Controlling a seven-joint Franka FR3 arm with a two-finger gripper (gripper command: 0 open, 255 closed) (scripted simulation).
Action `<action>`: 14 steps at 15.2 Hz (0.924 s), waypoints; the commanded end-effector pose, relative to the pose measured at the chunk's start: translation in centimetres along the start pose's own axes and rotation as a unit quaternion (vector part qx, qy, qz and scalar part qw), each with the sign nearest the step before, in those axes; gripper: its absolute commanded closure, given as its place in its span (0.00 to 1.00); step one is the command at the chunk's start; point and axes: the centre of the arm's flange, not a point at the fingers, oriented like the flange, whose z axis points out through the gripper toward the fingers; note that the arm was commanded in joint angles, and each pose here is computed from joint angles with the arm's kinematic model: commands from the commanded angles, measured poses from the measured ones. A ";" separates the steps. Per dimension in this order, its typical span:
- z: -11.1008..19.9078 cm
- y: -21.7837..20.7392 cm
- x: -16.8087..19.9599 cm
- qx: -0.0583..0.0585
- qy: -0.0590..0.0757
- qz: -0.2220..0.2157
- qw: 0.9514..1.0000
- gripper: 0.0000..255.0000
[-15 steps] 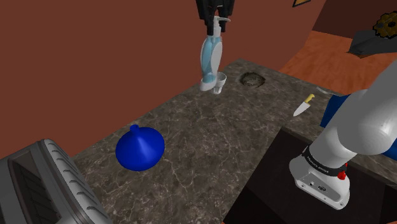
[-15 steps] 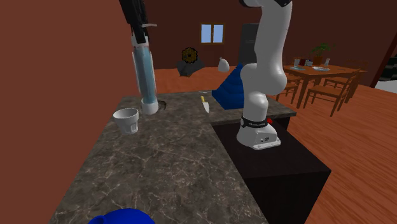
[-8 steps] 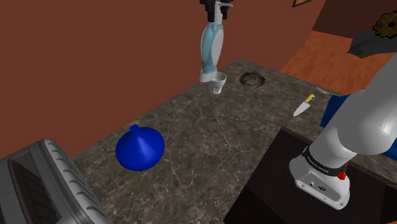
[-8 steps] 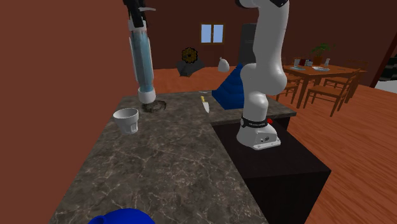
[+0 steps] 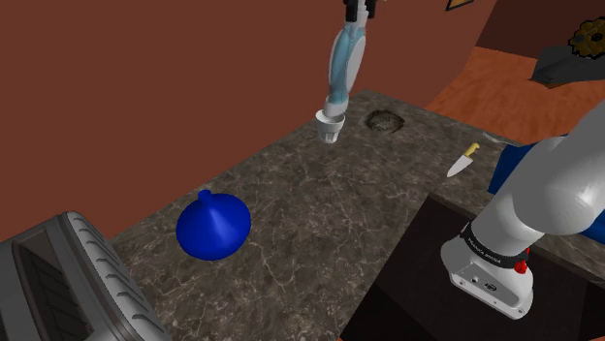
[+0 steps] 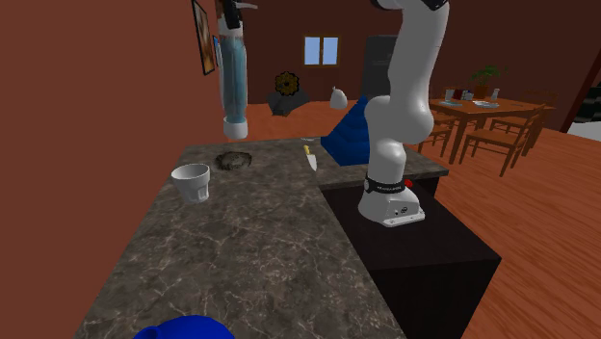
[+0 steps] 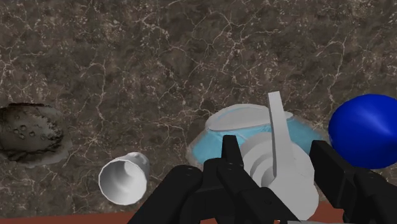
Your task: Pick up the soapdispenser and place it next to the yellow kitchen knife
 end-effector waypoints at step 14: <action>1.9 15.3 -12.5 0.000 0.000 0.000 1.000 1.00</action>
